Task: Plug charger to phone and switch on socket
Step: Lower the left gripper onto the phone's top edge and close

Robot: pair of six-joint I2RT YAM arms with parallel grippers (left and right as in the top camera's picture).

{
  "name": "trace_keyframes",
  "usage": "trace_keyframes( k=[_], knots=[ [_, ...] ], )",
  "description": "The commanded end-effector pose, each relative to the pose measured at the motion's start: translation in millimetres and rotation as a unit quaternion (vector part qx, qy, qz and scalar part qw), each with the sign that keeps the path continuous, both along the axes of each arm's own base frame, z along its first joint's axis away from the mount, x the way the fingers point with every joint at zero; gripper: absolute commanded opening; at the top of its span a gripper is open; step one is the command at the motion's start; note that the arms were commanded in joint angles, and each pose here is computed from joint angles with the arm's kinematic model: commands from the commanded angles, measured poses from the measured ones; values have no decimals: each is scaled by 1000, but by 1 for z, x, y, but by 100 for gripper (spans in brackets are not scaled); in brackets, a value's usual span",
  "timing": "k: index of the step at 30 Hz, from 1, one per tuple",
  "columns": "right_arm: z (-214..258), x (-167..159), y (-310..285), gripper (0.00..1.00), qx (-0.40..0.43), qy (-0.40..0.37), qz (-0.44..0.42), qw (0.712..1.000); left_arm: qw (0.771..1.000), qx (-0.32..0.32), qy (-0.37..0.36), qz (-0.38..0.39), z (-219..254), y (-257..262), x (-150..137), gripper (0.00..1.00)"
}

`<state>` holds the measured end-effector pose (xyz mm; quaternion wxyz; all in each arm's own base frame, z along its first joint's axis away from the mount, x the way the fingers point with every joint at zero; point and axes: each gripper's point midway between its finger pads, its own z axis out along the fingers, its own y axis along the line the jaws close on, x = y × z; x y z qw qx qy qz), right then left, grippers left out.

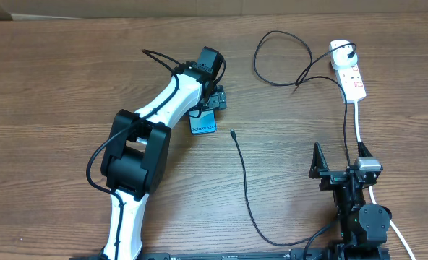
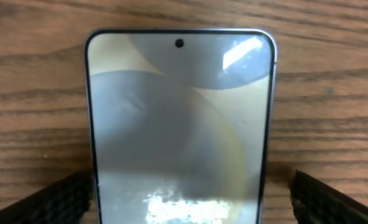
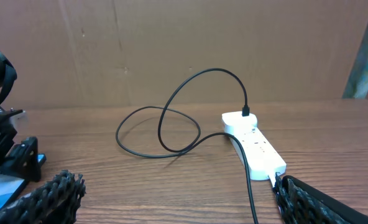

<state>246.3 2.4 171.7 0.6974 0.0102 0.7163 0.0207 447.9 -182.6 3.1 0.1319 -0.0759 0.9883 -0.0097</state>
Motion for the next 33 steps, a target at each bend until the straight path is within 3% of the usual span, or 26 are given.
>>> trace_keyframes(
  k=[1,7,10,11,24,33],
  knots=[
    [-2,0,1,100,-3,-1,2,1000,999,-10,43,-6,-22,-1,-19,100],
    [-2,0,1,100,-2,-1,2,1000,999,-16,51,-8,-23,-3,-23,99],
    [-2,0,1,100,-2,-1,2,1000,998,-16,56,-8,-23,-3,-25,77],
    [-2,0,1,100,-2,-1,2,1000,998,-16,56,-8,-23,-3,-25,76],
    [-2,0,1,100,-3,-1,2,1000,998,-29,59,-10,-22,-7,-26,80],
    [-2,0,1,100,-3,-1,2,1000,997,-40,67,-13,-21,-11,-28,71]
  ],
)
